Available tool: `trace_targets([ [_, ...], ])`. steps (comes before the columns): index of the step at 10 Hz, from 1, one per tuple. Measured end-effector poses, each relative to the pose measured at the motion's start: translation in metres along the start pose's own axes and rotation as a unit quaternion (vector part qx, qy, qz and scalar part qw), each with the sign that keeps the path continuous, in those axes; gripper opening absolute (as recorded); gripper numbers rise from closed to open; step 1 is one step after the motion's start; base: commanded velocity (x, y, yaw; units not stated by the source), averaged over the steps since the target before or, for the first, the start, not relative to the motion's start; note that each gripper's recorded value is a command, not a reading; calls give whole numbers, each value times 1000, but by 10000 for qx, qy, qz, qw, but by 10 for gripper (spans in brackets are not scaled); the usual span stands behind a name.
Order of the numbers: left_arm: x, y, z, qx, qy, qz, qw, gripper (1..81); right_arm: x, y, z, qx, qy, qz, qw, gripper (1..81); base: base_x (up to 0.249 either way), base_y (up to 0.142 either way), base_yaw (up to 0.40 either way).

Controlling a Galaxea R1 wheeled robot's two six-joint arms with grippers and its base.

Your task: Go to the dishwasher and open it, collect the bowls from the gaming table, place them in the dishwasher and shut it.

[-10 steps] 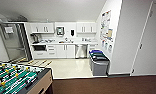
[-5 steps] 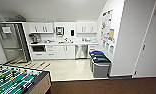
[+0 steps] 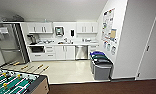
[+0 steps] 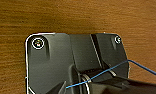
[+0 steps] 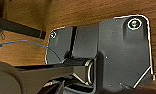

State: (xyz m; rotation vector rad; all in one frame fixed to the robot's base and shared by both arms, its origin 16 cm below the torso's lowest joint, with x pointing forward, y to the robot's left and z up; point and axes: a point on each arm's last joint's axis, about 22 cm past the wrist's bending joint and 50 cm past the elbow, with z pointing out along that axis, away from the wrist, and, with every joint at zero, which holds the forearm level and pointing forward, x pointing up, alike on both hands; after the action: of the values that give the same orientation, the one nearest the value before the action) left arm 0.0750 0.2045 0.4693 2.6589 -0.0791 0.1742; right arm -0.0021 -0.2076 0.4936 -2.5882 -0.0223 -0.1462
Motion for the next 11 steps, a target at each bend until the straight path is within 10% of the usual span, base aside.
trace_targets([
  [11,2,0,0,-3,41,0,10000,811,0,-5,3,36,-1,5,10000,811,237,0,0],
])
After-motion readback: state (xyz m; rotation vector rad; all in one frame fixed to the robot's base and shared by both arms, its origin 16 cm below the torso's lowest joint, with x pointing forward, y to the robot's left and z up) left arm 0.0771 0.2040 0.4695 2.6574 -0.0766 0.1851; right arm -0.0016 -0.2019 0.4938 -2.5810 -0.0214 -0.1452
